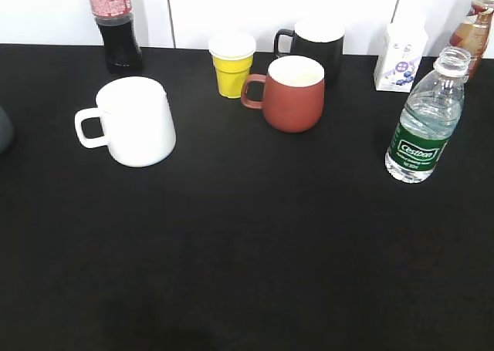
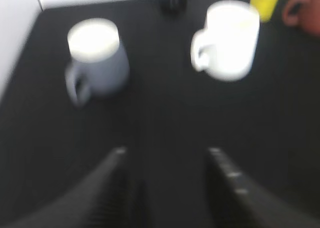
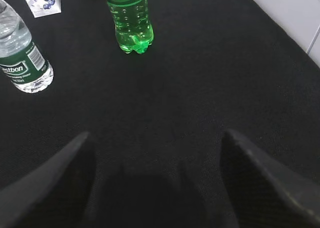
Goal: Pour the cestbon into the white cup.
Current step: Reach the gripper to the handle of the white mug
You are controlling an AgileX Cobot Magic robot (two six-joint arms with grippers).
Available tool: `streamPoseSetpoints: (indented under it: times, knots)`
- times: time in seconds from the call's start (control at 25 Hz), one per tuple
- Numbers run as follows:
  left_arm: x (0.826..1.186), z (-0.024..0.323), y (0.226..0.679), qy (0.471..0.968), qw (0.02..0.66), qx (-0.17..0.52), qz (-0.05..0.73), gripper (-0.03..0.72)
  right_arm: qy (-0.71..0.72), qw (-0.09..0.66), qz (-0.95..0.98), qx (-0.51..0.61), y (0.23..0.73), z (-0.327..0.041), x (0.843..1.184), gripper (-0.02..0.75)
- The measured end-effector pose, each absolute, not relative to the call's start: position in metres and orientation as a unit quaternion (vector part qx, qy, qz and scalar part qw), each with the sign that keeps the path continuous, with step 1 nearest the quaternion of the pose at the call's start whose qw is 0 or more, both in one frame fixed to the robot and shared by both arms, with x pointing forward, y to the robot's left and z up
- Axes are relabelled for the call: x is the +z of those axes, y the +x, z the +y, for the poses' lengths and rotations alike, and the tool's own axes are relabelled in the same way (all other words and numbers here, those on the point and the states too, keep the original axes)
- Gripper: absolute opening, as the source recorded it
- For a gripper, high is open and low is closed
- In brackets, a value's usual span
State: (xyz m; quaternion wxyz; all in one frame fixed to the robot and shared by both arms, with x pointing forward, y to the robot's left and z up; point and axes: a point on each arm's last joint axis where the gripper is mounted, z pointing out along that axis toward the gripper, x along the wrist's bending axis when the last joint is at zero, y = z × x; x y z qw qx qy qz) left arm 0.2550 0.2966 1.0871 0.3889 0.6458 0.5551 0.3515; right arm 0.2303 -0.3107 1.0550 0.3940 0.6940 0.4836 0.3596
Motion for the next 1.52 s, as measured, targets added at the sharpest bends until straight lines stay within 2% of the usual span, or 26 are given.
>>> streamPoseSetpoints:
  times: [0.12,0.24,0.32,0.4,0.48,0.56,0.64,0.8,0.92,1.0,1.2,1.36,1.52]
  knots:
    - [1.124,0.291,0.307,0.633,0.411,0.358,0.55,0.461,0.694,0.394,0.484,0.36,0.23,-0.311,1.055,0.591]
    - [1.138,0.286,0.357,0.583,0.474,0.384,0.537,0.461,0.694,0.394,0.484,0.36,0.23,-0.311,1.055,0.591]
    - [1.112,0.286,0.379,0.565,0.483,0.391,0.542,0.461,0.694,0.394,0.484,0.36,0.23,-0.311,1.055,0.591]
    - [1.057,0.282,0.386,0.554,0.49,0.367,0.564,0.461,0.694,0.394,0.484,0.36,0.23,-0.311,1.055,0.591]
    - [1.018,0.274,0.384,0.56,0.498,0.352,0.561,0.462,0.694,0.394,0.484,0.36,0.23,-0.311,1.055,0.591]
    - [1.007,0.264,0.393,0.573,0.505,0.347,0.544,0.462,0.694,0.394,0.484,0.36,0.23,-0.311,1.055,0.591]
    - [0.986,0.257,0.414,0.588,0.479,0.345,0.553,0.462,0.694,0.394,0.484,0.36,0.23,-0.311,1.055,0.591]
    - [0.952,0.25,0.445,0.588,0.47,0.369,0.544,0.461,0.694,0.394,0.484,0.36,0.23,-0.311,1.055,0.591]
    - [0.93,0.24,0.457,0.605,0.483,0.346,0.53,0.461,0.694,0.394,0.484,0.36,0.23,-0.311,1.055,0.591]
    - [0.921,0.238,0.464,0.598,0.492,0.35,0.528,0.461,0.694,0.394,0.484,0.36,0.23,-0.311,1.055,0.591]
    - [0.919,0.234,0.476,0.593,0.5,0.354,0.522,0.461,0.694,0.394,0.484,0.36,0.23,-0.311,1.055,0.591]
    - [0.904,0.226,0.493,0.613,0.491,0.341,0.516,0.461,0.694,0.394,0.484,0.36,0.23,-0.311,1.055,0.591]
    - [0.902,0.22,0.514,0.605,0.499,0.347,0.514,0.461,0.694,0.394,0.484,0.36,0.23,-0.311,1.055,0.591]
